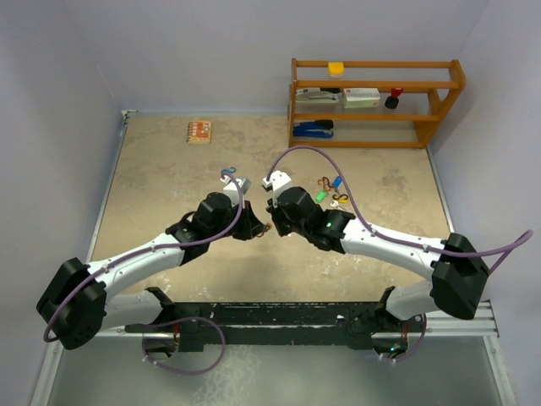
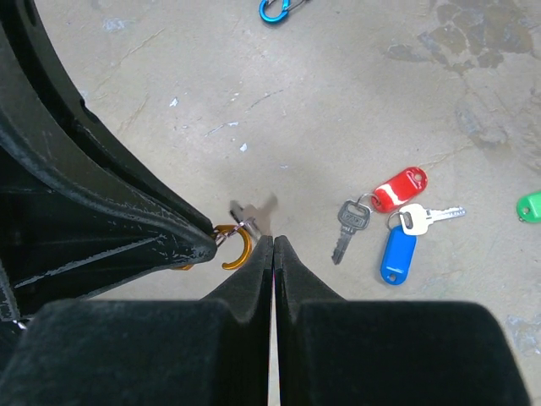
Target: Put the keys on the keyring
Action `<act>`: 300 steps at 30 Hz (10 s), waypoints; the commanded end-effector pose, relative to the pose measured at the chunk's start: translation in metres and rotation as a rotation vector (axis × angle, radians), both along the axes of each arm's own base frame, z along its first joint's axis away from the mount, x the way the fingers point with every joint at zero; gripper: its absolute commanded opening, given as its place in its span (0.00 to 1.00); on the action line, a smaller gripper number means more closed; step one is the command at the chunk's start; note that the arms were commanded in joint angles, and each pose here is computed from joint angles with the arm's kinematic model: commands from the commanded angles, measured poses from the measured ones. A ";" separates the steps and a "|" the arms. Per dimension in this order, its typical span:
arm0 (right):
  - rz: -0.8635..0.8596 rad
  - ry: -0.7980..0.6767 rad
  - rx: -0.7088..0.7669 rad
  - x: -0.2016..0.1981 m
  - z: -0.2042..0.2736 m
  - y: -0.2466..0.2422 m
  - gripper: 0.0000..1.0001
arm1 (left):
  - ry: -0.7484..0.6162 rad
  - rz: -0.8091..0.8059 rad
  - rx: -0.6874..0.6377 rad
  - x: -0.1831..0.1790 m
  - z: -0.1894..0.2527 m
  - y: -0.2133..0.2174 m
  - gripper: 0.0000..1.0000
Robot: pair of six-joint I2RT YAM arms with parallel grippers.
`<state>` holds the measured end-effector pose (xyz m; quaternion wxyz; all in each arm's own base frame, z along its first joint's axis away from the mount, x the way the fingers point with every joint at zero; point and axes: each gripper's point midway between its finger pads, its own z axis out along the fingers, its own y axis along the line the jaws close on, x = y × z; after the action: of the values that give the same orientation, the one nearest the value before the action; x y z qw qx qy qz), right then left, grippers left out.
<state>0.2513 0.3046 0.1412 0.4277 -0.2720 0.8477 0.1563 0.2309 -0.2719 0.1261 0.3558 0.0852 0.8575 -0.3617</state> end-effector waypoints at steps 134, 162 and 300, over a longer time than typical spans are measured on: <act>-0.561 -0.128 -0.007 0.109 0.030 -0.141 0.00 | -0.192 0.438 -0.121 0.040 0.029 0.054 0.43; -0.506 -0.039 0.038 0.136 0.005 -0.154 0.61 | -0.189 0.547 -0.063 0.043 0.028 0.077 0.49; -0.320 0.045 -0.034 0.053 -0.001 -0.102 0.26 | -0.128 0.754 0.180 0.105 -0.014 0.095 0.71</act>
<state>0.2906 0.1980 0.1053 0.3818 -0.1450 0.9100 0.0707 0.3162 -0.1703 0.0909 0.4838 -0.1815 0.8493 -0.1077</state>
